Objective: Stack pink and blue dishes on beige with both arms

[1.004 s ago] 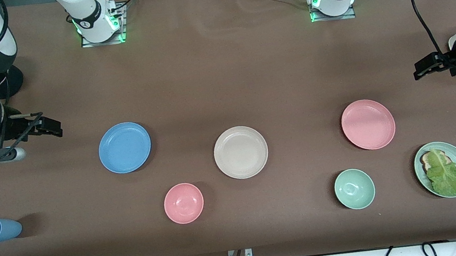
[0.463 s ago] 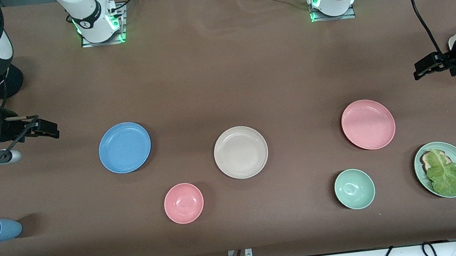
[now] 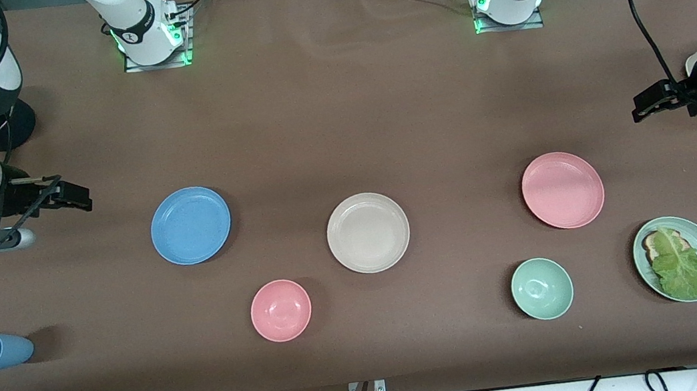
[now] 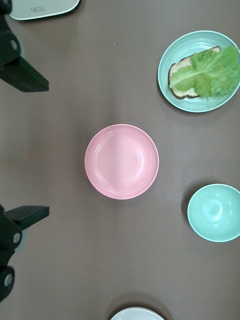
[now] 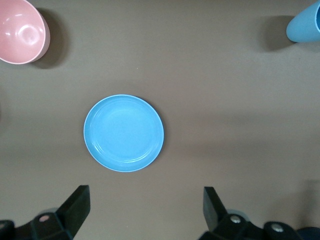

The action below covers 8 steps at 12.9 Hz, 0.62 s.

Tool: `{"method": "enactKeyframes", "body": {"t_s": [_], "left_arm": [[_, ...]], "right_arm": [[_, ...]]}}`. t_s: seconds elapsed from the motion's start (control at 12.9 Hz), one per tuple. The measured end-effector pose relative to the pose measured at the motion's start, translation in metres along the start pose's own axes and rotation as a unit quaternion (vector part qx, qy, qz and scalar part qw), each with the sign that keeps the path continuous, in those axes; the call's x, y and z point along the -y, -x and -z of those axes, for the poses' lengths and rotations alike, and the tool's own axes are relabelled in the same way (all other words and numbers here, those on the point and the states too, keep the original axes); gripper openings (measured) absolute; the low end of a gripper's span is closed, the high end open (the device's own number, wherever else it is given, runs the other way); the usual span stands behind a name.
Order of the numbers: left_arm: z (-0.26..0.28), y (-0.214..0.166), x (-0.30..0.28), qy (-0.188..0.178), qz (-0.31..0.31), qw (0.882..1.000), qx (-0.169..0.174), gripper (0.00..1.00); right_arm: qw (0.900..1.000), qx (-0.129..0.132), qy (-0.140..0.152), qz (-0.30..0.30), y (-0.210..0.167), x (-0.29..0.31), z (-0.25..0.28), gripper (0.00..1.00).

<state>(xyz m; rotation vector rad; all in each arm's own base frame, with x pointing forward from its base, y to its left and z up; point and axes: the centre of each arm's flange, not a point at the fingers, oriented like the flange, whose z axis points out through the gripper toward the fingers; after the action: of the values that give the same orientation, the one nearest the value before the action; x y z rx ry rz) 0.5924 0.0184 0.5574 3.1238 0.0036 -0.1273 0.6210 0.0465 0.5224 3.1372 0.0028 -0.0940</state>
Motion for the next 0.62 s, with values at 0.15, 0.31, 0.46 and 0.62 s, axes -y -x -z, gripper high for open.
{"method": "enactKeyframes", "body": {"t_s": [0.15,0.31,0.46,0.62], "left_arm": [[0.000,0.000,0.000,0.000,0.000,1.000,0.000,1.00],[-0.001,0.000,0.000,0.000,0.000,1.000,0.001,1.00],[-0.001,0.000,0.001,0.000,0.001,1.000,0.001,1.00],[-0.011,-0.003,0.007,0.001,0.006,1.000,0.011,1.00]], "right_arm": [[1.000,-0.001,0.000,0.003,0.000,0.003,0.000,1.00],[1.000,-0.001,0.000,0.003,0.000,0.004,0.000,1.00],[1.000,-0.002,0.000,0.003,0.000,0.004,0.000,1.00],[1.000,-0.002,0.000,0.003,0.000,0.004,0.000,1.00]]}}
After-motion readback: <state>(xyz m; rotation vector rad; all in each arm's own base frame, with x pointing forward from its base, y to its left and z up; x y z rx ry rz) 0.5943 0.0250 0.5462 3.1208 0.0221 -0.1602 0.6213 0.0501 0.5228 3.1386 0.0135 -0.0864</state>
